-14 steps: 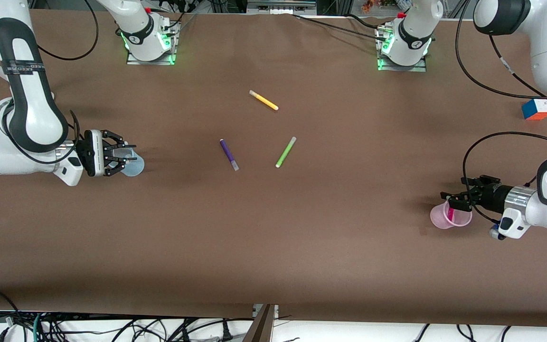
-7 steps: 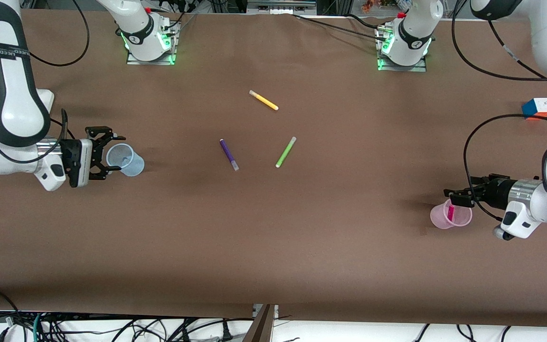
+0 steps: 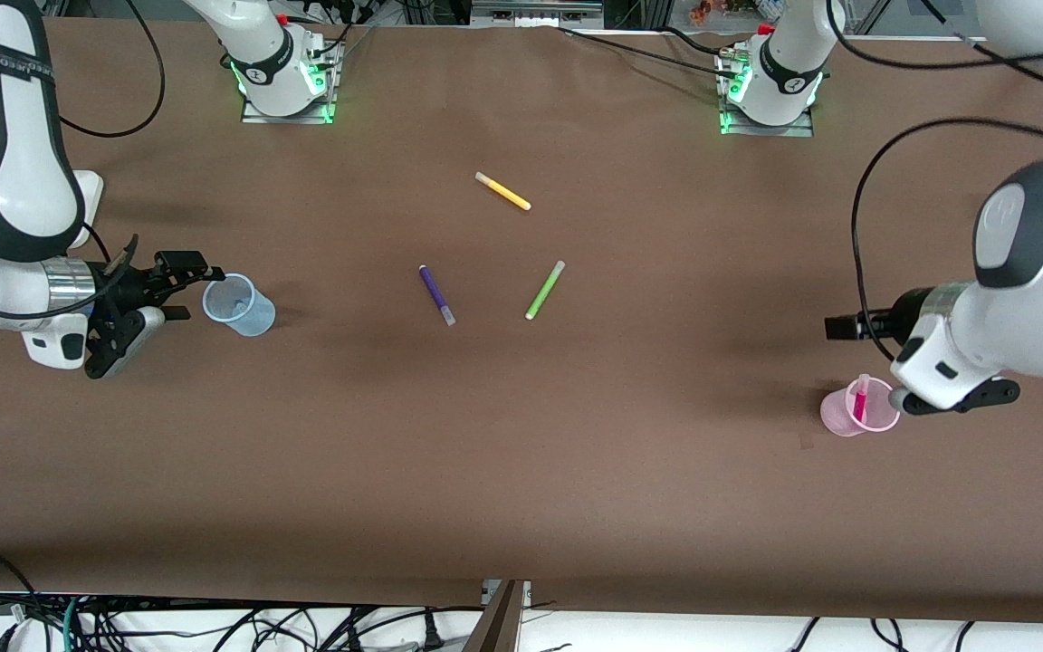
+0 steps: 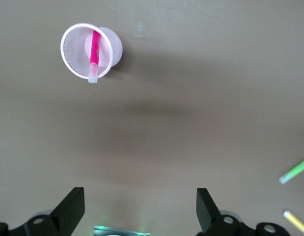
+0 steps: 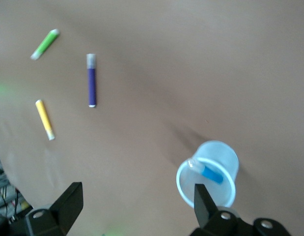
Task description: Place pink and blue markers in matching cups
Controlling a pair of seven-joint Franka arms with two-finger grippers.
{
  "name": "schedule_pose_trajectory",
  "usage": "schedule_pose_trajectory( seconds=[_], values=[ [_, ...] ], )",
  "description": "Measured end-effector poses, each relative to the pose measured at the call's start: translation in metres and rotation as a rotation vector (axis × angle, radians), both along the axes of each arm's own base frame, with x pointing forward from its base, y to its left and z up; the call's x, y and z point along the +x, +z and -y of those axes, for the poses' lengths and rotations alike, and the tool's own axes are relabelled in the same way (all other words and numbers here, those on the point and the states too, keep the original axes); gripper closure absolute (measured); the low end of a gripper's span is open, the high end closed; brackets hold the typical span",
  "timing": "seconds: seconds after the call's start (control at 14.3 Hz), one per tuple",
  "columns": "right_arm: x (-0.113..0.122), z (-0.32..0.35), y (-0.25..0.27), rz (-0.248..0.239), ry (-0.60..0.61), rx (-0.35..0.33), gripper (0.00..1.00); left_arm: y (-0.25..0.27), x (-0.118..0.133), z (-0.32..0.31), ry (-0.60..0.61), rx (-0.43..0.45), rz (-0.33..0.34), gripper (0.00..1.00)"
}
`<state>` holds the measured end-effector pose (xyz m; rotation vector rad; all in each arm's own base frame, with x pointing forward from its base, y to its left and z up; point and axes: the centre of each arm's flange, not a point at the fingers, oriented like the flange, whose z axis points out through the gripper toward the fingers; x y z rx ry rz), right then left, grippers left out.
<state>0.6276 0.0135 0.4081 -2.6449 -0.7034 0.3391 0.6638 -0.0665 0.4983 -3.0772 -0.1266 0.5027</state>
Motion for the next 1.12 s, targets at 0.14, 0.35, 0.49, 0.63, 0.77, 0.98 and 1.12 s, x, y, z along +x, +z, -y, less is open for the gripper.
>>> schedule_pose_trajectory(
  seconds=[0.14,0.35,0.49,0.63,0.77,0.98,1.12],
  values=[
    [0.002,-0.016,0.01,-0.021,-0.068,-0.159,0.0,0.036,-0.013,-0.005,-0.071,-0.017,0.041,0.0],
    [0.002,-0.033,0.017,-0.037,-0.214,-0.322,0.0,0.071,-0.032,-0.008,-0.125,-0.025,0.078,0.0],
    [-0.001,-0.032,0.03,-0.041,-0.302,-0.358,0.0,0.081,-0.041,0.0,-0.149,-0.028,0.11,0.0],
    [-0.008,-0.033,0.055,-0.025,-0.352,-0.368,0.0,0.078,-0.051,0.011,-0.17,-0.025,0.198,0.0],
    [-0.02,-0.033,0.089,0.001,-0.37,-0.367,0.0,0.069,-0.07,0.01,-0.172,-0.012,0.276,0.0],
    [-0.038,-0.021,0.138,0.074,-0.386,-0.402,0.0,0.073,-0.096,0.0,-0.163,0.002,0.354,0.0],
    [-0.052,-0.014,0.171,0.127,-0.397,-0.417,0.0,0.082,-0.1,-0.002,-0.161,0.004,0.399,0.0]
  ],
)
